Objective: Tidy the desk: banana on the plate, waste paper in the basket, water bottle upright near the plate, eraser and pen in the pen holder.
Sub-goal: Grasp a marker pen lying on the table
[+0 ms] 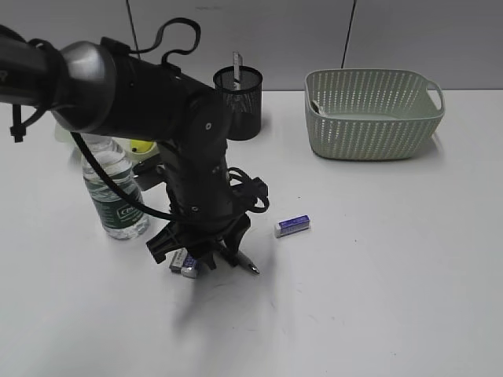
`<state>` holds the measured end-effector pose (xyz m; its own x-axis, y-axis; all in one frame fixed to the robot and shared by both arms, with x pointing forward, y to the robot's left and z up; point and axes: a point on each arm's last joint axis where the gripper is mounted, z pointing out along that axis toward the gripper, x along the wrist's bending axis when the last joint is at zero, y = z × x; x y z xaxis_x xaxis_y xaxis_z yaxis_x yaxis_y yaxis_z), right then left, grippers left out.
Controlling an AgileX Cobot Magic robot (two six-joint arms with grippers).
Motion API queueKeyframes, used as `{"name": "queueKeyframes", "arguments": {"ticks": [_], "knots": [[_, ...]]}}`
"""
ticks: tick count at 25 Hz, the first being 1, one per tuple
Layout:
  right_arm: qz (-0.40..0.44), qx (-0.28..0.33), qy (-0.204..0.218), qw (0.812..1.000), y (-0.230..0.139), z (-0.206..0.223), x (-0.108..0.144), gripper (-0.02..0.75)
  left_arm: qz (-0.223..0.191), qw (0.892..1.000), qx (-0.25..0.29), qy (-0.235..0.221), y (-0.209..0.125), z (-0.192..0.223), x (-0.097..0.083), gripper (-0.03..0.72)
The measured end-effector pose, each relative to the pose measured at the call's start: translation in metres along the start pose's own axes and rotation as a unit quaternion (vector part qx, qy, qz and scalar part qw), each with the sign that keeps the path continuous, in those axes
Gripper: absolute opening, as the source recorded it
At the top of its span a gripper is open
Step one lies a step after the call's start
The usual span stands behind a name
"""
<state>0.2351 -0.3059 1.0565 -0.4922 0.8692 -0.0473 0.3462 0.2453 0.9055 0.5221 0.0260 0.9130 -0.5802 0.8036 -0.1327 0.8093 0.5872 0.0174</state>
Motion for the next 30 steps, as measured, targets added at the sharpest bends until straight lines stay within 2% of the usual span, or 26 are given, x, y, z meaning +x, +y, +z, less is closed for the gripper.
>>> {"name": "queueKeyframes", "arguments": {"ticks": [12,18,30], "knots": [[0.0,0.0,0.0,1.0,0.0,0.0,0.0,0.288,0.003,1.0,-0.012,-0.002,0.005,0.007,-0.001,0.269],[0.0,0.0,0.0,1.0,0.0,0.0,0.0,0.288,-0.009,1.0,-0.015,-0.011,0.016,0.01,-0.001,0.264],[0.0,0.0,0.0,1.0,0.0,0.0,0.0,0.288,-0.015,1.0,-0.013,-0.021,0.017,0.014,-0.004,0.244]]}}
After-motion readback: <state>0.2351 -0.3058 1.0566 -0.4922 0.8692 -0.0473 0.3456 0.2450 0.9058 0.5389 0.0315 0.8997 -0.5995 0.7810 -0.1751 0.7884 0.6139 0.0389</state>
